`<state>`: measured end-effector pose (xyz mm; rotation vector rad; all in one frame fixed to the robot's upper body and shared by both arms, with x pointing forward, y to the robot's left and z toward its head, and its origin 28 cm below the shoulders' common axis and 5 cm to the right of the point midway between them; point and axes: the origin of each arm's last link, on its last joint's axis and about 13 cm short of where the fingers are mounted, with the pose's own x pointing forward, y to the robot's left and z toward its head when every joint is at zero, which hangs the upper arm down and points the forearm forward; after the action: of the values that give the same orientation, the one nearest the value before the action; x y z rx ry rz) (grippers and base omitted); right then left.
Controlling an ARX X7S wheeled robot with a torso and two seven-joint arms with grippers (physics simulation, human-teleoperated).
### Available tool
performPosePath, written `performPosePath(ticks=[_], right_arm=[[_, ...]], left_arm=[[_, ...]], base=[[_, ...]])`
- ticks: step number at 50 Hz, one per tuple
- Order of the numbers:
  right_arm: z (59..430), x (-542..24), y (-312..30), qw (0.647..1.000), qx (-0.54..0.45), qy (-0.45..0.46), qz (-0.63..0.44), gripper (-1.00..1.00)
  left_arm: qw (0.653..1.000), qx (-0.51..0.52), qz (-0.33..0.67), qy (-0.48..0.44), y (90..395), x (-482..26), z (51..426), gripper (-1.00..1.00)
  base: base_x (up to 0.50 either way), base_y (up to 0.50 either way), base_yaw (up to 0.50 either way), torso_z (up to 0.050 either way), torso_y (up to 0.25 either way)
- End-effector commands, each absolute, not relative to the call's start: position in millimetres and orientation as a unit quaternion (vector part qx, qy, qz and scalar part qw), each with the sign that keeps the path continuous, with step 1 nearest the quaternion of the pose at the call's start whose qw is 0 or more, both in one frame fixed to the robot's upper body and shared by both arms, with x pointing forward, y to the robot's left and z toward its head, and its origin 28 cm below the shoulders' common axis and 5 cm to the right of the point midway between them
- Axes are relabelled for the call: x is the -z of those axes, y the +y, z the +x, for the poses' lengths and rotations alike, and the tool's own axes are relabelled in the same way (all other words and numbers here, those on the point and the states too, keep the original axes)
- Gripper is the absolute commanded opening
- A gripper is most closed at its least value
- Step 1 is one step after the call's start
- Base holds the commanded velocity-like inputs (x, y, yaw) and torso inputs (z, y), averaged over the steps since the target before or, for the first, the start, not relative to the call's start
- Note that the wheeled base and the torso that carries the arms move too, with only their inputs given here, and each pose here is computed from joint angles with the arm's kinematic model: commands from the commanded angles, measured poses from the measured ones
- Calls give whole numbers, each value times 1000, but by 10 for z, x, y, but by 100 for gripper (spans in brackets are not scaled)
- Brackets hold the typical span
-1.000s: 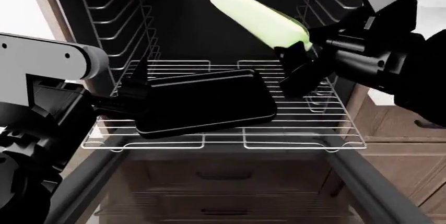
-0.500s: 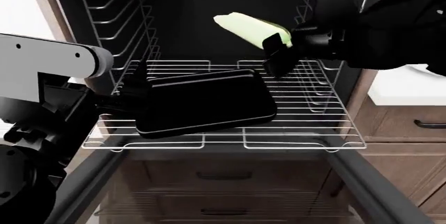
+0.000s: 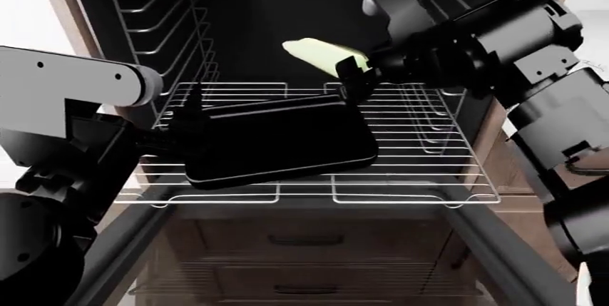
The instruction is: Place the corn on the rack of the oven.
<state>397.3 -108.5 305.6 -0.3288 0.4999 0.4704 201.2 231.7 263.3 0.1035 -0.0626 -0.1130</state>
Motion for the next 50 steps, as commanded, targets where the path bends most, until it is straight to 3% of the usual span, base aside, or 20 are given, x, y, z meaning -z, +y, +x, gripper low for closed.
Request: performPosePath(ticks=[1,50], right_arm=[[4162,-2967,-1011,924,-236,240,-182,-100],[4225,-2769,-818,898,-245,264,-253,-100]], left_arm=[[997,50,51,-29,2340,-2616,2051,100],[998,41,48,-30,2385,-2619,2003,100]], base=[[0,0,0,0,0],[0,0,0,0,0]])
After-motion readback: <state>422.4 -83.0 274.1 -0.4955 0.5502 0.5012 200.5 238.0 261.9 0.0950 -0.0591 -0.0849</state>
